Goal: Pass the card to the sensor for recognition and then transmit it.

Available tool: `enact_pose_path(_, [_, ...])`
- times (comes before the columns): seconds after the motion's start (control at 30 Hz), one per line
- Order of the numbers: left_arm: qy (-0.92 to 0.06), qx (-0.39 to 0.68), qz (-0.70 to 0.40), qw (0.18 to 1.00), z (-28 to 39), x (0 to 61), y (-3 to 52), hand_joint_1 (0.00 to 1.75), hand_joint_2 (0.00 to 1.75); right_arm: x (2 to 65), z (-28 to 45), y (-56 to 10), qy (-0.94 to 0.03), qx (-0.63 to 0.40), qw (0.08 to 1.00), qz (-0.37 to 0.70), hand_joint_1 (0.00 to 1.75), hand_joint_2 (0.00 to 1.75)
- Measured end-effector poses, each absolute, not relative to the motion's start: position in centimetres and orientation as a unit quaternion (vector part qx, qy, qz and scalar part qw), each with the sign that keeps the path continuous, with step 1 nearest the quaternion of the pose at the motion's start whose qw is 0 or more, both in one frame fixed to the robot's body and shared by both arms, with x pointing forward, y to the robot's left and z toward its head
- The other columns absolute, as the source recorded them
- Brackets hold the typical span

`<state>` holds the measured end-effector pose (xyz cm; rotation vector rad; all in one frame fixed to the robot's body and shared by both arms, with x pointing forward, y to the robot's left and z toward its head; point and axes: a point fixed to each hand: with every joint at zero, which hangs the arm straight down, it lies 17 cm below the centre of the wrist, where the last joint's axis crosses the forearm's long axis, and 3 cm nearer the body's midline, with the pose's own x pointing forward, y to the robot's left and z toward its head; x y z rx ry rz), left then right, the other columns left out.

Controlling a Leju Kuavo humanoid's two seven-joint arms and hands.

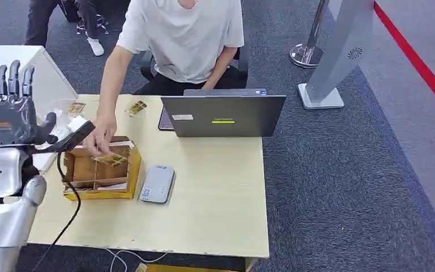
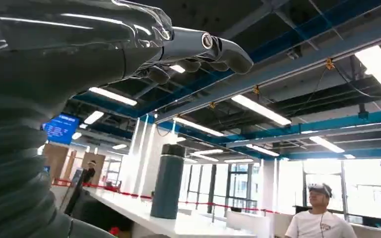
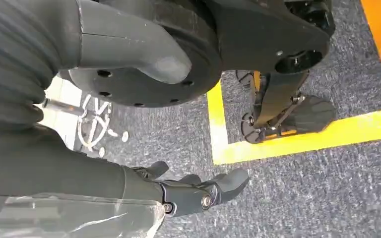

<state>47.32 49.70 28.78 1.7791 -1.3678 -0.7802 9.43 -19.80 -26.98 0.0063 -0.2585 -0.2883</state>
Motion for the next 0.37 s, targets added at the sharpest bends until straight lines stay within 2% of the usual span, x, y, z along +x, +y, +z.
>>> enact_pose_path(0.1, [-0.520, 0.709, -0.298, 0.372, 27.4, 42.3, 55.3, 0.00, 1.75, 8.8, -27.1, -20.1, -0.121, -0.004, 0.981, -0.152, 0.00, 1.75])
enact_pose_path(0.27, [-0.450, 0.762, -0.306, 0.351, 28.1, 33.3, 65.6, 0.00, 1.75, 7.9, -27.3, -20.5, -0.113, -0.011, 0.979, -0.167, 0.00, 1.75])
enact_pose_path(0.37, [-0.404, 0.783, -0.311, 0.357, 28.0, 28.8, 69.9, 0.00, 1.75, 7.9, -27.3, -20.6, -0.113, -0.013, 0.979, -0.170, 0.00, 1.75])
